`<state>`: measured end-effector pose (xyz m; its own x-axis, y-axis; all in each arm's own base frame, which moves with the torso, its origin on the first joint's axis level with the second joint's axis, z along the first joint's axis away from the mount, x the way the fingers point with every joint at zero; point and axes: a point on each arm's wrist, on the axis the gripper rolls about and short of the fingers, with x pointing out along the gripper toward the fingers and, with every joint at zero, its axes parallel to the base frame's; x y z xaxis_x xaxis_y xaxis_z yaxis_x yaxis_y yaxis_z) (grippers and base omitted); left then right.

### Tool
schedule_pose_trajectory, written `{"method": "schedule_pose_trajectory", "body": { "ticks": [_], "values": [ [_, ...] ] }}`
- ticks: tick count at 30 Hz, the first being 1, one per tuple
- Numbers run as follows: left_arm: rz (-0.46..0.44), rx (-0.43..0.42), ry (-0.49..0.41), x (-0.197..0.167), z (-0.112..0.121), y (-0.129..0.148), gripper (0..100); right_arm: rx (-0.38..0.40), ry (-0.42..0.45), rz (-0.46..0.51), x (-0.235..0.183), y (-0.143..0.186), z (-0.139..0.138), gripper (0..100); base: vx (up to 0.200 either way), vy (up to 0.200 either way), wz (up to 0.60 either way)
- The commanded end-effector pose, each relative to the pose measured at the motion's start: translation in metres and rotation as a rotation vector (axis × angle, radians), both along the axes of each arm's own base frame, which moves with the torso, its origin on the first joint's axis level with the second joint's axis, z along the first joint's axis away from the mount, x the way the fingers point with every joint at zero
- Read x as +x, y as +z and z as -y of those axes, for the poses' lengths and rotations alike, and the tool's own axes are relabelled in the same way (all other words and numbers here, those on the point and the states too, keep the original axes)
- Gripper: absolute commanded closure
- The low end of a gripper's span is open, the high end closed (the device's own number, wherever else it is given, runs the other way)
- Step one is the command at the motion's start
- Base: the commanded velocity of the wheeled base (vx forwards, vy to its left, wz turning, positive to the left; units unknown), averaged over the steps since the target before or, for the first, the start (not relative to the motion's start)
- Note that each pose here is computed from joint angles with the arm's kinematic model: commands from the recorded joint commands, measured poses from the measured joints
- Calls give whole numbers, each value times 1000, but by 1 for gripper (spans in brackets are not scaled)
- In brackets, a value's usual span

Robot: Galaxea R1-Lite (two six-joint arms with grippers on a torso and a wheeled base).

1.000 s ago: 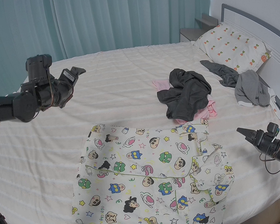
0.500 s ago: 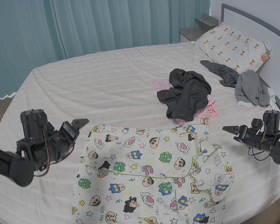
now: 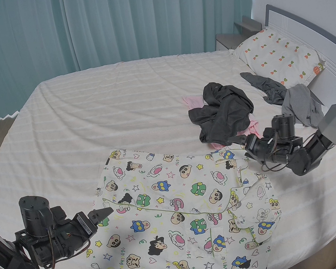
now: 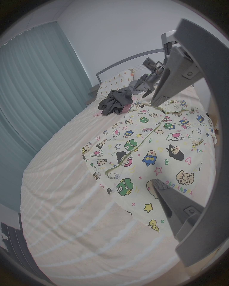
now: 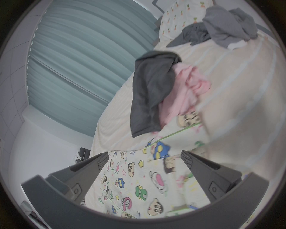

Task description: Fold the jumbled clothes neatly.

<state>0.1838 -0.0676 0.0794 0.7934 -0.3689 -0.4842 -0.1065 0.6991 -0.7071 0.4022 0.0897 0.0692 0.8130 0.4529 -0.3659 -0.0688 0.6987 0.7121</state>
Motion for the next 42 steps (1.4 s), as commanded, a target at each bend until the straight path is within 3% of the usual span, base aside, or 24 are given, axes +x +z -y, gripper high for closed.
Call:
{"method": "schedule_pose_trajectory", "body": {
  "ticks": [1,19,33,39,42],
  "values": [
    [22,-16,-25,-11,1,3,0,11,19,-73,15,-22,-46,0,0,0,0],
    [19,-15,-25,-12,1,3,0,-45,-104,-65,33,-40,-56,0,0,0,0],
    [19,-15,-33,-12,2,3,0,-75,-138,-81,26,-40,-56,0,0,0,0],
    [15,-14,-34,-12,3,2,0,-63,-152,-37,43,-42,-61,0,0,0,0],
    [16,-14,-34,-12,3,2,0,-7,-176,77,53,-21,-64,0,0,0,0]
  ]
}}
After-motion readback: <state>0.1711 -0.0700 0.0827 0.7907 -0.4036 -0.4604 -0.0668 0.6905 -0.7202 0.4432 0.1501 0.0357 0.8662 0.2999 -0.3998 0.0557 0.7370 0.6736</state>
